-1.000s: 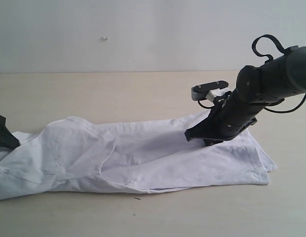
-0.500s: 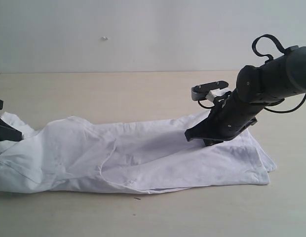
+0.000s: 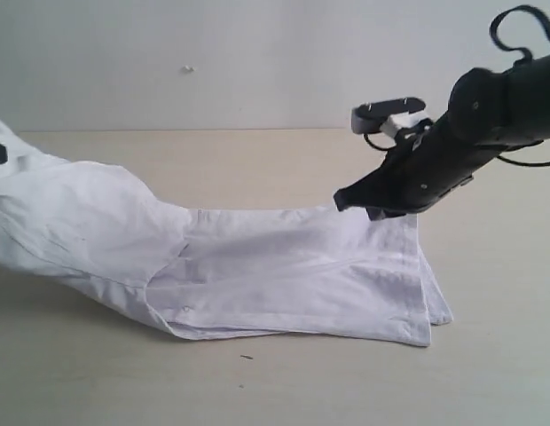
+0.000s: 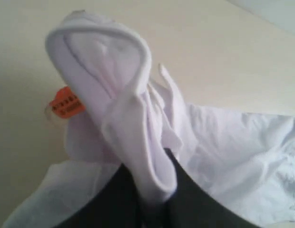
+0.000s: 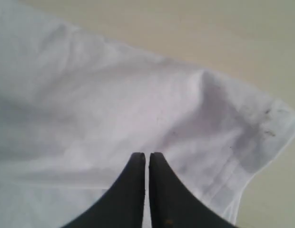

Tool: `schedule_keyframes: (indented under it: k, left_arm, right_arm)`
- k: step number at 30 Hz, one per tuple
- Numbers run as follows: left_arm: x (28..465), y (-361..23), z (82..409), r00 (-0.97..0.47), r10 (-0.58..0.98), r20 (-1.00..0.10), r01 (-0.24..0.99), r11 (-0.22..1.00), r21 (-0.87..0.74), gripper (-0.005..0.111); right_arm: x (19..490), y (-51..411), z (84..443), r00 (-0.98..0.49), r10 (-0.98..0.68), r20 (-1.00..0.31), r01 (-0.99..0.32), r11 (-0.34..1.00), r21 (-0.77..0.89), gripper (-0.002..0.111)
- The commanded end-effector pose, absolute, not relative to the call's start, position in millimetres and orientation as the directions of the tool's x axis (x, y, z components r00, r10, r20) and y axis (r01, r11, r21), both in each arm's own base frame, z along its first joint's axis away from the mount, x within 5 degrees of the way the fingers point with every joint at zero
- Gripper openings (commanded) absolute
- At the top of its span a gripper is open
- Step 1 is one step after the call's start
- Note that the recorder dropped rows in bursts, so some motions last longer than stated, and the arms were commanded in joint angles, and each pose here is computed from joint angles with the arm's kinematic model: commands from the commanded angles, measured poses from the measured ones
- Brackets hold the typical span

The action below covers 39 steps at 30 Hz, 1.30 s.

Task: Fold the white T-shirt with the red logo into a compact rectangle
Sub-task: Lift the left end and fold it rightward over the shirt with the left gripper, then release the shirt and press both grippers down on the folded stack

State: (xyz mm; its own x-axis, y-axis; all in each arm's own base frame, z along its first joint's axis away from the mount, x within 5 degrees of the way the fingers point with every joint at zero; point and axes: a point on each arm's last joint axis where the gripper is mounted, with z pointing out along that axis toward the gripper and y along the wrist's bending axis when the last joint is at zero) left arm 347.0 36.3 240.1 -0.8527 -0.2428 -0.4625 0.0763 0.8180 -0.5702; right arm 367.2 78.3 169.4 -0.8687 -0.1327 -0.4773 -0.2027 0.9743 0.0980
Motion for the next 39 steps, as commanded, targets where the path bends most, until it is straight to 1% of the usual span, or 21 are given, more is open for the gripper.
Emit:
schedule_keyframes:
  k: [1, 2, 3, 4, 5, 9, 10, 12, 13, 14, 15, 16, 17, 18, 20, 23, 25, 31, 34, 36, 39]
  left_arm:
    - [353, -32, 259, -0.859, -0.119, -0.497, 0.221, 0.791, -0.571, 0.0]
    - [354, -47, 260, -0.858, -0.1, -0.503, 0.242, 0.786, -0.569, 0.0]
    - [355, -79, 267, -0.842, -0.073, -0.535, 0.285, 0.78, -0.556, 0.0]
    - [356, -91, 270, -0.833, -0.06, -0.551, 0.306, 0.778, -0.548, 0.0]
    - [354, -123, 278, -0.813, -0.024, -0.581, 0.364, 0.758, -0.541, 0.0]
    - [347, -181, 289, -0.779, 0.024, -0.627, 0.453, 0.714, -0.534, 0.0]
    - [345, -210, 288, -0.764, 0.037, -0.645, 0.482, 0.698, -0.53, 0.0]
    - [346, -249, 276, -0.755, 0.085, -0.65, 0.526, 0.671, -0.523, 0.002]
    - [349, -267, 266, -0.757, 0.114, -0.643, 0.544, 0.655, -0.524, 0.008]
    - [350, -283, 256, -0.76, 0.14, -0.635, 0.557, 0.643, -0.525, 0.018]
    - [350, -301, 243, -0.763, 0.171, -0.623, 0.571, 0.629, -0.527, 0.035]
    - [348, -311, 236, -0.765, 0.187, -0.616, 0.577, 0.622, -0.529, 0.045]
    - [340, -330, 223, -0.768, 0.226, -0.599, 0.593, 0.603, -0.533, 0.066]
    - [331, -342, 214, -0.759, 0.275, -0.59, 0.619, 0.585, -0.524, 0.074]
    - [311, -361, 198, -0.702, 0.413, -0.581, 0.701, 0.547, -0.458, 0.073]
    - [299, -370, 191, -0.631, 0.507, -0.588, 0.767, 0.52, -0.375, 0.073]
    - [295, -371, 196, -0.622, 0.508, -0.596, 0.775, 0.511, -0.372, 0.073]
    - [294, -361, 237, -0.557, 0.486, -0.673, 0.811, 0.494, -0.314, 0.073]
    - [300, -345, 254, -0.546, 0.495, -0.676, 0.81, 0.516, -0.277, 0.072]
    - [306, -331, 261, -0.552, 0.51, -0.66, 0.799, 0.55, -0.244, 0.068]
    - [316, -306, 267, -0.602, 0.524, -0.603, 0.746, 0.638, -0.19, 0.05]
  right_arm:
    - [354, 78, 229, -0.806, -0.082, -0.586, -0.199, 0.97, 0.138, 0.005]
    - [350, 77, 239, -0.793, -0.078, -0.605, -0.202, 0.969, 0.141, 0.005]
    - [341, 76, 262, -0.756, -0.069, -0.65, -0.211, 0.967, 0.142, 0.005]
    - [338, 75, 270, -0.742, -0.067, -0.668, -0.215, 0.966, 0.141, 0.005]
    - [327, 73, 291, -0.706, -0.062, -0.705, -0.224, 0.964, 0.14, 0.005]
    - [310, 70, 321, -0.643, -0.049, -0.764, -0.237, 0.962, 0.138, 0.005]
    - [302, 69, 332, -0.621, -0.046, -0.782, -0.244, 0.96, 0.137, 0.005]
    - [293, 68, 343, -0.604, -0.045, -0.796, -0.251, 0.958, 0.136, 0.005]
    - [290, 67, 346, -0.597, -0.044, -0.801, -0.253, 0.958, 0.136, 0.005]
    - [289, 67, 347, -0.594, -0.044, -0.803, -0.254, 0.958, 0.135, 0.005]
    - [288, 67, 348, -0.592, -0.044, -0.804, -0.255, 0.958, 0.135, 0.005]
    - [288, 67, 348, -0.592, -0.044, -0.804, -0.255, 0.958, 0.135, 0.005]
    - [288, 67, 349, -0.588, -0.042, -0.808, -0.254, 0.958, 0.135, 0.005]
    - [288, 67, 350, -0.585, -0.043, -0.81, -0.255, 0.958, 0.133, 0.005]
    - [288, 67, 350, -0.577, -0.043, -0.816, -0.255, 0.958, 0.13, 0.005]
    - [289, 67, 350, -0.575, -0.044, -0.817, -0.256, 0.958, 0.128, 0.005]
    - [289, 67, 350, -0.575, -0.044, -0.817, -0.256, 0.958, 0.128, 0.005]
    - [288, 67, 350, -0.578, -0.047, -0.815, -0.257, 0.958, 0.126, 0.005]
    - [288, 66, 350, -0.579, -0.053, -0.814, -0.258, 0.959, 0.121, 0.005]
    - [288, 66, 349, -0.584, -0.059, -0.81, -0.26, 0.959, 0.117, 0.005]
    - [290, 66, 343, -0.607, -0.084, -0.79, -0.263, 0.96, 0.1, 0.005]
